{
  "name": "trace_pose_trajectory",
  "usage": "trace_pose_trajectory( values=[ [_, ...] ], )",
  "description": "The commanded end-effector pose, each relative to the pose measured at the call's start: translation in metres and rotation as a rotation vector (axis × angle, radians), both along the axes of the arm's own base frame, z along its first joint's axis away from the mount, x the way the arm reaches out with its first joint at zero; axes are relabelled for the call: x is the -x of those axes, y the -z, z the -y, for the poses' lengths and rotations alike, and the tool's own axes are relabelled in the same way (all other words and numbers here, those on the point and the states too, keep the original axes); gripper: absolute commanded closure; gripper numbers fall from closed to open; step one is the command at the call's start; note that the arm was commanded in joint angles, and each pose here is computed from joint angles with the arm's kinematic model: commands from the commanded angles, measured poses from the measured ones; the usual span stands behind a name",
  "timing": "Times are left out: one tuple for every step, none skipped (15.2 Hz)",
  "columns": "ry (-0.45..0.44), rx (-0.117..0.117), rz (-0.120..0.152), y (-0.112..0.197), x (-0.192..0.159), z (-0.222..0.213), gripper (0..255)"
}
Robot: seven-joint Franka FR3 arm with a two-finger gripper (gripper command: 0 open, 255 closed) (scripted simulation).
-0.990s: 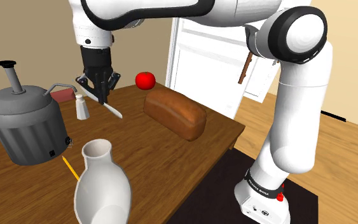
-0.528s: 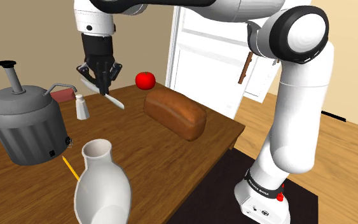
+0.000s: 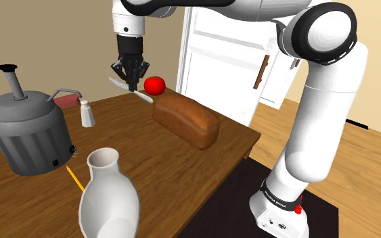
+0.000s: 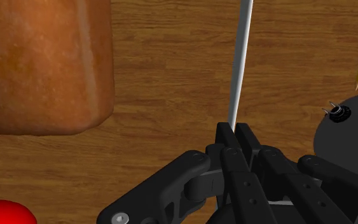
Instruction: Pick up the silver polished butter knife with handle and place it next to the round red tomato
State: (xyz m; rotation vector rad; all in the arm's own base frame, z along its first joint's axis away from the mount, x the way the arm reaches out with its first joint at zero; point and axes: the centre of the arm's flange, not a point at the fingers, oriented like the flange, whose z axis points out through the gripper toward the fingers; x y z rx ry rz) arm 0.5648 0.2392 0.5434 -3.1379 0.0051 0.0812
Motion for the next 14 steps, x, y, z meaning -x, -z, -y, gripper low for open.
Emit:
trace_pose_trajectory(
  values=[
    [-0.001, 0.000, 0.000, 0.000, -0.005, 0.026, 255],
    [-0.001, 0.000, 0.000, 0.000, -0.008, 0.039, 255],
    [-0.001, 0.000, 0.000, 0.000, -0.011, 0.052, 255],
    [-0.001, 0.000, 0.000, 0.000, -0.014, 0.064, 255],
    [-0.001, 0.000, 0.000, 0.000, -0.017, 0.077, 255],
    [-0.001, 0.000, 0.000, 0.000, -0.020, 0.090, 255],
    [-0.001, 0.000, 0.000, 0.000, -0.024, 0.103, 255],
    [-0.001, 0.000, 0.000, 0.000, -0.027, 0.116, 255],
    [-0.001, 0.000, 0.000, 0.000, -0.030, 0.129, 255],
    [-0.001, 0.000, 0.000, 0.000, -0.033, 0.141, 255],
    [-0.001, 0.000, 0.000, 0.000, -0.036, 0.154, 255],
    [-0.001, 0.000, 0.000, 0.000, -0.039, 0.167, 255],
    [-0.001, 0.000, 0.000, 0.000, -0.042, 0.180, 255],
    [-0.001, 0.000, 0.000, 0.000, -0.045, 0.193, 255]
  ],
)
